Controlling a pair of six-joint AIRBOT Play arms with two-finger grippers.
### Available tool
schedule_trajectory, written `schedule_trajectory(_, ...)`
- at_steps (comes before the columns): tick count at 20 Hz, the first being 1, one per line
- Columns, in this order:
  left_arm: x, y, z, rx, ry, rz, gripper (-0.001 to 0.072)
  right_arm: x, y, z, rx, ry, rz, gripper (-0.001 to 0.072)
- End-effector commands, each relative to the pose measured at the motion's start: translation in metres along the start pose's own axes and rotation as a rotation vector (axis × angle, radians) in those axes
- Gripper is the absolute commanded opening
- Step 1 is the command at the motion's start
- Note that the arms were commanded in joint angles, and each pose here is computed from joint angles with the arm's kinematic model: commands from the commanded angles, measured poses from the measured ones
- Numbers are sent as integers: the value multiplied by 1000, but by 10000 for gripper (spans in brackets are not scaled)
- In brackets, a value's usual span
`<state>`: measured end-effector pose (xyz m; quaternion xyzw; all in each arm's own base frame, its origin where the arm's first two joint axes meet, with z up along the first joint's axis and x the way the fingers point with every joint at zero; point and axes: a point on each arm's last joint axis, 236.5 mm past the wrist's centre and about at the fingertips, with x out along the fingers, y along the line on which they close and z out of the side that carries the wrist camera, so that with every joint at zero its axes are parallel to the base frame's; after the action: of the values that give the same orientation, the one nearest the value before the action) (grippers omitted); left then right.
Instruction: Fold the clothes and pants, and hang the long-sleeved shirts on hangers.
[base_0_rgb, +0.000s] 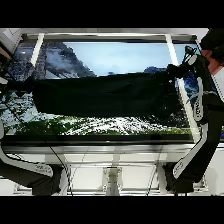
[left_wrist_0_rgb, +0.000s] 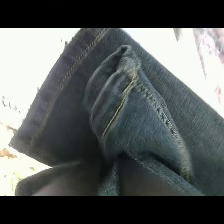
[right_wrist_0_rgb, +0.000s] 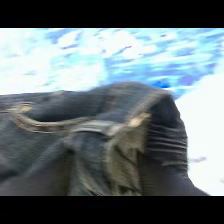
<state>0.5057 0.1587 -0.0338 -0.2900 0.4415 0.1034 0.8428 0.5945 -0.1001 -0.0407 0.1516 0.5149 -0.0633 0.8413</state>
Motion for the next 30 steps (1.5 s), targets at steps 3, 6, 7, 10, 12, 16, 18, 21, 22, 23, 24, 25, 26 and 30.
schedule_trajectory(3, -18, 13, -25, 74, 177, -21, 369, -38, -29, -48, -9, 214, -30, 478)
schedule_trajectory(6, -40, 43, -60, 71, 350, -18, 369, -57, -26, -75, -62, 290, -22, 478)
schedule_trajectory(7, -48, 51, -70, 66, 397, -25, 367, -61, -26, -84, -62, 310, -23, 478)
schedule_trajectory(10, -70, 77, -89, 15, 469, -33, 357, -75, -27, -118, -54, 364, -25, 478)
schedule_trajectory(12, -83, 94, -99, 1, 464, -31, 342, -78, -32, -144, -46, 361, -41, 478)
schedule_trajectory(16, -102, 136, -131, 3, 524, 66, 341, -75, -54, -194, -43, 345, -118, 478)
schedule_trajectory(18, -103, 140, -143, 10, 550, 74, 342, -67, -58, -208, -11, 349, -128, 479)
schedule_trajectory(21, -103, 139, -147, 13, 558, 69, 342, -61, -65, -225, -2, 378, -151, 479)
schedule_trajectory(22, -103, 139, -147, 17, 557, 68, 342, -61, -67, -225, -8, 379, -159, 479)
schedule_trajectory(23, -103, 139, -146, 21, 556, 67, 342, -62, -70, -225, -18, 380, -171, 478)
schedule_trajectory(24, -103, 137, -145, 24, 552, 62, 342, -63, -72, -224, -23, 380, -179, 479)
schedule_trajectory(25, -104, 134, -144, 38, 547, 53, 342, -65, -75, -225, -32, 384, -192, 478)
schedule_trajectory(26, -104, 132, -143, 42, 542, 53, 342, -70, -79, -224, -44, 392, -210, 479)
schedule_trajectory(30, -104, 128, -142, 58, 539, 47, 342, -95, -86, -214, -74, 372, -254, 486)
